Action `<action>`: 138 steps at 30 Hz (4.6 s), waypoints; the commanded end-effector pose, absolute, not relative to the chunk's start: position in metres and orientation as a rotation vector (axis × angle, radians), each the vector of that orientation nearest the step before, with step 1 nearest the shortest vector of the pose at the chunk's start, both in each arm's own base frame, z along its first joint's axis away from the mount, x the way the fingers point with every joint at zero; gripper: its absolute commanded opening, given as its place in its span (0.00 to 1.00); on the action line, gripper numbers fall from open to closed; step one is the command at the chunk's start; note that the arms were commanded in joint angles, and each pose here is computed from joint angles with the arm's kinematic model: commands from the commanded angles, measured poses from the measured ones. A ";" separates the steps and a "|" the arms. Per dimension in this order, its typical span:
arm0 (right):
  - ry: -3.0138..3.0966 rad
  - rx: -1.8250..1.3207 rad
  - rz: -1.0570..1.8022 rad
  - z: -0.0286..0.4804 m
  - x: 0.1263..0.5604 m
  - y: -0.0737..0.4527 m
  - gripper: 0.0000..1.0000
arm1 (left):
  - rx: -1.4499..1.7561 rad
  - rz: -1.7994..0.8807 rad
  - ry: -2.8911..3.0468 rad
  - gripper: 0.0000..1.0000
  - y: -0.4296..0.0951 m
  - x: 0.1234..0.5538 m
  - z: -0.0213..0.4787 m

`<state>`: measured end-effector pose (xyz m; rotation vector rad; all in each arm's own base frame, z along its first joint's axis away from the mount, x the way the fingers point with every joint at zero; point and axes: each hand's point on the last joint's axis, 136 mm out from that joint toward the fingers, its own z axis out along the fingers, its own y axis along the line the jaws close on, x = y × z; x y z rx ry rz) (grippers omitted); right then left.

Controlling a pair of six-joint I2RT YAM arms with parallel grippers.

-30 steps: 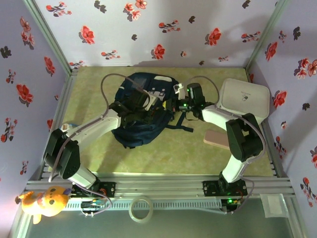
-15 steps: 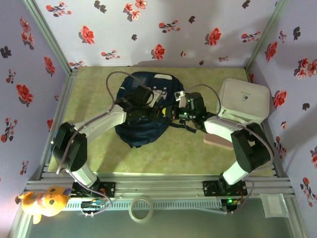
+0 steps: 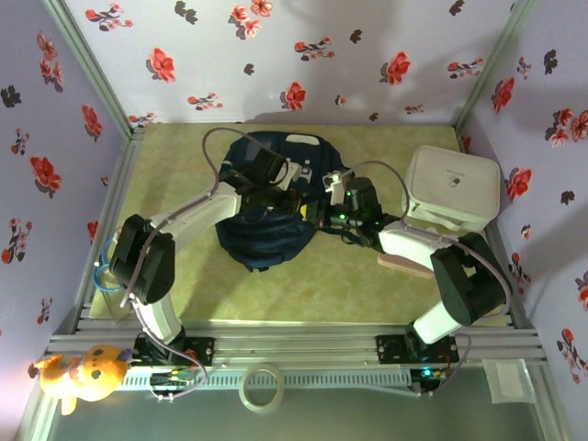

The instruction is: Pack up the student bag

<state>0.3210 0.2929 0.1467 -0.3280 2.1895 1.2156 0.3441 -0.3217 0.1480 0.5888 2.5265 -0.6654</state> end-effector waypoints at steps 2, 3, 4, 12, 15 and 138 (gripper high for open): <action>2.180 -0.456 1.301 0.147 0.288 0.312 0.03 | 0.509 -0.750 2.363 0.00 -0.336 0.386 0.189; 2.168 -0.465 1.310 0.148 0.286 0.314 0.04 | 0.495 -0.767 2.361 0.00 -0.337 0.389 0.192; 2.162 -0.473 1.318 0.147 0.284 0.315 0.04 | 0.487 -0.786 2.357 0.00 -0.340 0.391 0.195; 2.142 -0.443 1.296 0.151 0.282 0.310 0.13 | 0.504 -0.823 2.330 0.00 -0.348 0.398 0.203; 2.090 -0.324 1.314 0.170 0.292 0.299 0.17 | 0.508 -0.822 2.322 0.00 -0.346 0.396 0.205; 2.095 0.428 1.661 0.175 0.427 0.313 0.15 | -0.139 -0.647 2.542 0.00 -0.279 0.302 0.108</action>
